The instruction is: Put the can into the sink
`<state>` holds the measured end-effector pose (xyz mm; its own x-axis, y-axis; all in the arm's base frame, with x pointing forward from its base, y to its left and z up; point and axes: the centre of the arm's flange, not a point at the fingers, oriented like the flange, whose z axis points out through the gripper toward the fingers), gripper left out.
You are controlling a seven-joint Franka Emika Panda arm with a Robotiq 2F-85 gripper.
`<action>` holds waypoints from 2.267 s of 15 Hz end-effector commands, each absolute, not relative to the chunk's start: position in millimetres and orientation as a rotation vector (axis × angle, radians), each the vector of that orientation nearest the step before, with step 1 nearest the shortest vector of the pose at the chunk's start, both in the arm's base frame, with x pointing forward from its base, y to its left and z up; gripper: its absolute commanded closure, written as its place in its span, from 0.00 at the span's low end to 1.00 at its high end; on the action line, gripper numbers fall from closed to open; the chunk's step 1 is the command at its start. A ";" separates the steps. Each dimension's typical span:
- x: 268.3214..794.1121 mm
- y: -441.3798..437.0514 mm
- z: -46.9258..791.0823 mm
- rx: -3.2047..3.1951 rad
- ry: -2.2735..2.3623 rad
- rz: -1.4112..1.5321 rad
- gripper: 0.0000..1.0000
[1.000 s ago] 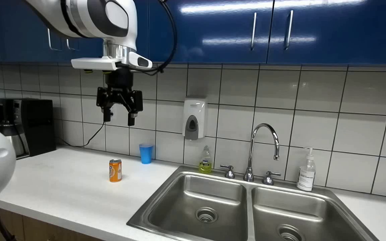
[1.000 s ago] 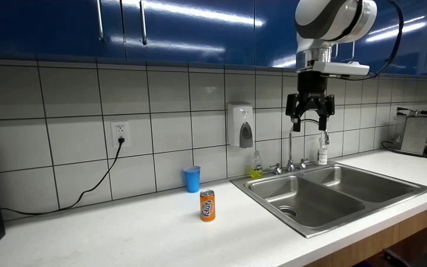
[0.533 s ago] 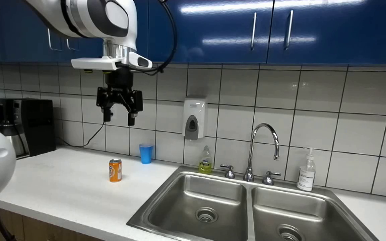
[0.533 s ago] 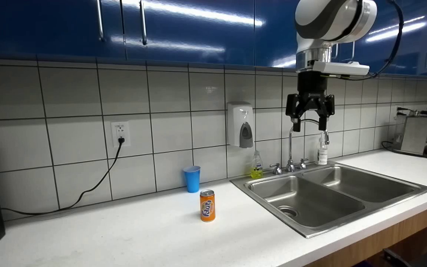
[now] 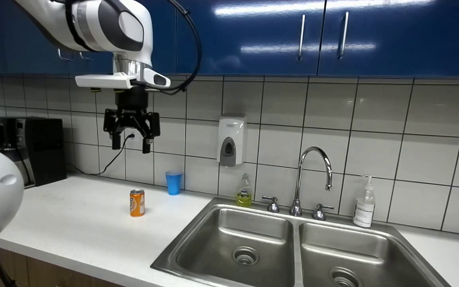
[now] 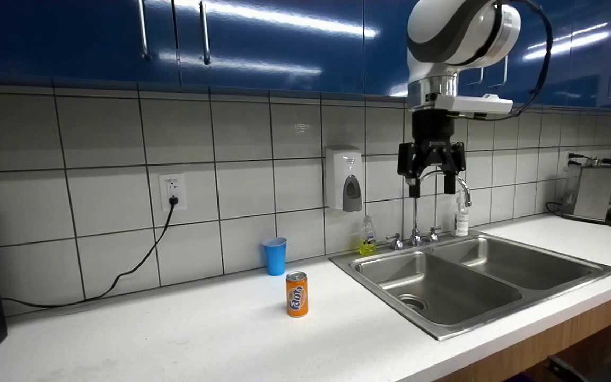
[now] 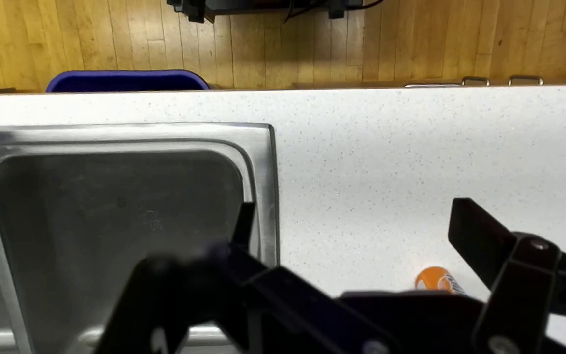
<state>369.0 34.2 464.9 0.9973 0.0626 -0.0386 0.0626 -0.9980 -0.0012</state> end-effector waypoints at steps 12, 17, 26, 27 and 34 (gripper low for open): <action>438.1 132.4 377.6 3.067 0.650 -0.103 0.00; 453.8 130.8 328.6 3.064 0.682 -0.161 0.00; 494.6 159.4 266.0 3.040 0.783 -0.238 0.00; 499.8 162.7 262.4 3.040 0.780 -0.238 0.00; 538.2 181.2 241.5 3.040 0.809 -0.208 0.00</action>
<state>513.2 170.1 248.2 0.8720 0.4688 -0.1408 0.4656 -0.8831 -0.0570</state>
